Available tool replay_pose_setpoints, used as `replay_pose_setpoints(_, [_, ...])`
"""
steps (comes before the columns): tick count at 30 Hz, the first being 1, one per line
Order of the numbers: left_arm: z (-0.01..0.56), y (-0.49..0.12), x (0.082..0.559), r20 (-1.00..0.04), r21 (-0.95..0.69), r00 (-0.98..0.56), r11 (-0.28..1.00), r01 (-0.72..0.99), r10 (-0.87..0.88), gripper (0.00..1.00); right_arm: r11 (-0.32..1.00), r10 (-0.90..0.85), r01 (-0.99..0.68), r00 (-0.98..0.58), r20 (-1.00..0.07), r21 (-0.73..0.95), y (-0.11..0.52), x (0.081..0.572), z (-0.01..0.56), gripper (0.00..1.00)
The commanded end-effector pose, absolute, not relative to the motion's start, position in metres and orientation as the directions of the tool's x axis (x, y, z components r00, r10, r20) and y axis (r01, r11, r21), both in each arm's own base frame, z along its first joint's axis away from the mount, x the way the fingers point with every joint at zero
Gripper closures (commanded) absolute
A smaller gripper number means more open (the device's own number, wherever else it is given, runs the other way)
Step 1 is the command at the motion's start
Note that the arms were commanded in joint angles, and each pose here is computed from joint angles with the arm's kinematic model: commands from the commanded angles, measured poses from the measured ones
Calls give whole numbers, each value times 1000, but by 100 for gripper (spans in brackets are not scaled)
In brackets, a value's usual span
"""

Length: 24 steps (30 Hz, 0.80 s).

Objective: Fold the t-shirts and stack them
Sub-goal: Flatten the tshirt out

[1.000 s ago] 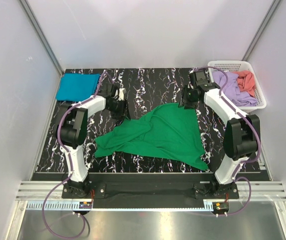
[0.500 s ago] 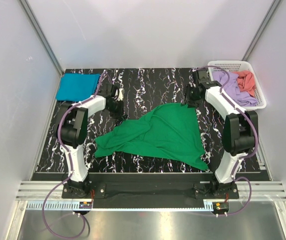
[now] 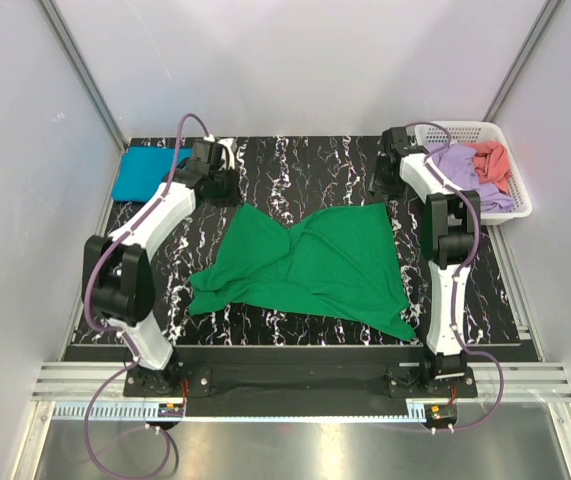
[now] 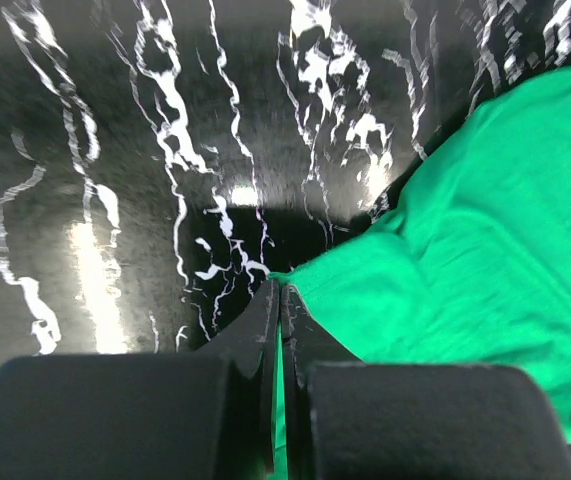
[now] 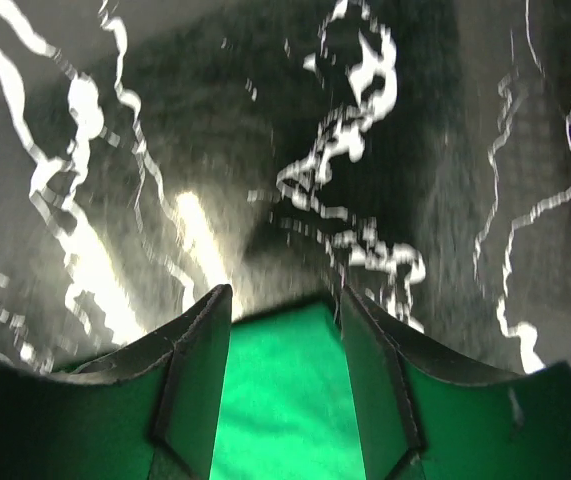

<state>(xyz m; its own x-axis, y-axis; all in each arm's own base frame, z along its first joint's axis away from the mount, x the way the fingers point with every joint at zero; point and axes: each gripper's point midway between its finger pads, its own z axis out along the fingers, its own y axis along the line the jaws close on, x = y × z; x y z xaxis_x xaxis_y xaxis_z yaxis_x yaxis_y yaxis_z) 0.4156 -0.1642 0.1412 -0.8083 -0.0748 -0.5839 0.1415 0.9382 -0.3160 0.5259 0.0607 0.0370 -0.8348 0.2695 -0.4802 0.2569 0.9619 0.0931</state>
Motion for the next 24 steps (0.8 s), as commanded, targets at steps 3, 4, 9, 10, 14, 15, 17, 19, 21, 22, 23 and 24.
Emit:
replay_pose_setpoints(3, [176,-153,427,-671,-268,-736,955,123,-93,100,961,261,270,-825,-501,56,54,542,39,45])
replay_pose_setpoints(4, [177,-152,428,-676,-260,-732,957,125,-89,100,964,252,261,-832,-494,52,54,540,36,46])
replay_pose_setpoints(9, [183,-147,432,-692,-236,-717,965,116,-83,100,966,249,252,-840,-482,58,56,531,31,47])
replay_pose_setpoints(10, [183,-147,433,-692,-234,-717,966,114,-83,100,965,251,255,-847,-470,57,56,527,27,47])
replay_pose_setpoints(14, [186,-146,435,-701,-232,-708,967,111,-87,100,963,257,263,-851,-457,53,55,522,23,48])
replay_pose_setpoints(15, [186,-145,435,-701,-227,-708,968,104,-89,100,964,256,261,-853,-455,51,55,522,21,48])
replay_pose_setpoints(17, [186,-145,437,-702,-228,-706,969,100,-92,100,964,257,263,-856,-448,50,54,521,20,50])
replay_pose_setpoints(19, [186,-145,438,-702,-231,-705,969,90,-102,100,966,254,250,-860,-443,69,59,521,19,65])
replay_pose_setpoints(21, [189,-142,439,-704,-234,-700,970,67,-121,100,966,254,242,-854,-454,85,62,524,24,82])
replay_pose_setpoints(22, [192,-141,439,-706,-236,-697,970,60,-128,100,967,252,236,-848,-466,93,63,528,31,100])
replay_pose_setpoints(23, [198,-136,441,-717,-222,-683,974,36,-138,100,967,251,235,-846,-471,93,63,529,35,100])
replay_pose_setpoints(24, [208,-132,445,-734,-210,-663,978,13,-149,100,970,242,228,-844,-478,90,62,529,46,100])
